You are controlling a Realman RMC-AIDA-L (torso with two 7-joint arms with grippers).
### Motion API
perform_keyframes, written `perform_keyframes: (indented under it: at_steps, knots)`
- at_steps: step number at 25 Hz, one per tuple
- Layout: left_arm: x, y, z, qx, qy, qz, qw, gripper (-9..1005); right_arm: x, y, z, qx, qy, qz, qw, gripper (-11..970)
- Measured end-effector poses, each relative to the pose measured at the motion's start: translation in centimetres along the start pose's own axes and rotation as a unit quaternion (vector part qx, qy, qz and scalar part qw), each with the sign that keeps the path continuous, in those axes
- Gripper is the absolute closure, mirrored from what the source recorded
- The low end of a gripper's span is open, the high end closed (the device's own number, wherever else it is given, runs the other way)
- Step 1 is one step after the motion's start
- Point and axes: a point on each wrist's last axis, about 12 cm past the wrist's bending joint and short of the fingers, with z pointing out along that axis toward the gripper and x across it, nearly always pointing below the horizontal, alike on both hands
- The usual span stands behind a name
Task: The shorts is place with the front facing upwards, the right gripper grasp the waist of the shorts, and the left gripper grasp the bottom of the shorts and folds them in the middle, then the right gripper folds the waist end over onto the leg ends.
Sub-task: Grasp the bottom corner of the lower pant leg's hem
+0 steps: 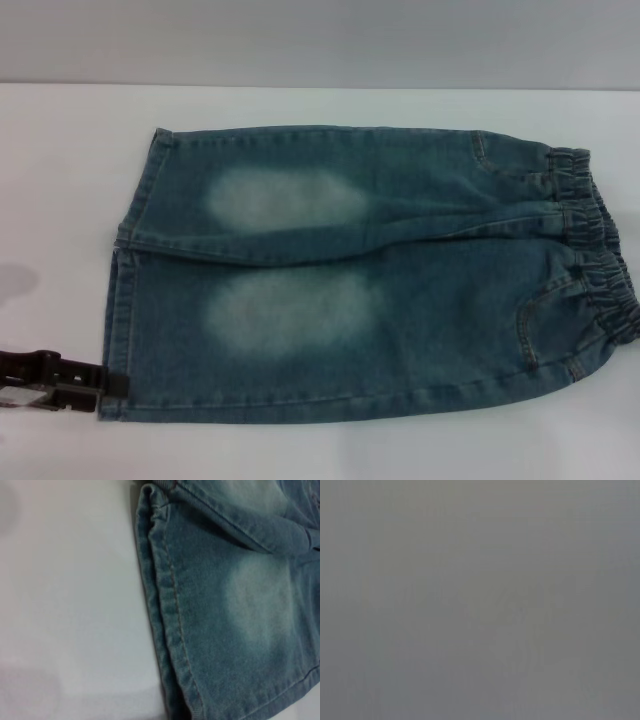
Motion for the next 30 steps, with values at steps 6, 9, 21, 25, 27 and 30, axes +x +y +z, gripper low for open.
perform_keyframes:
  at_steps: [6, 9, 21, 25, 27, 30]
  knots:
    - [0.1, 0.1, 0.0, -0.003, 0.002, -0.002, 1.0, 273, 0.0, 0.0, -0.1, 0.0, 0.0, 0.0, 1.0, 420]
    - [0.2, 0.2, -0.1, -0.009, 0.005, -0.001, 1.0, 273, 0.0, 0.0, -0.1, 0.0, -0.001, 0.0, 1.0, 420]
    - [0.1, 0.0, 0.4, -0.005, 0.008, 0.003, 1.0, 293, 0.0, 0.1, 0.0, -0.002, -0.002, 0.003, 1.0, 420]
    - [-0.1, -0.2, 0.5, -0.002, 0.009, 0.006, 1.0, 302, -0.1, 0.0, 0.0, -0.002, -0.003, 0.003, 1.0, 420]
    - [-0.1, -0.3, 0.6, 0.0, 0.009, 0.007, 1.0, 307, -0.1, 0.0, 0.0, -0.002, -0.002, 0.003, 1.0, 419]
    - [-0.4, -0.8, 0.9, 0.009, 0.012, 0.014, 1.0, 314, -0.1, 0.0, 0.1, -0.001, -0.002, 0.003, 1.0, 419]
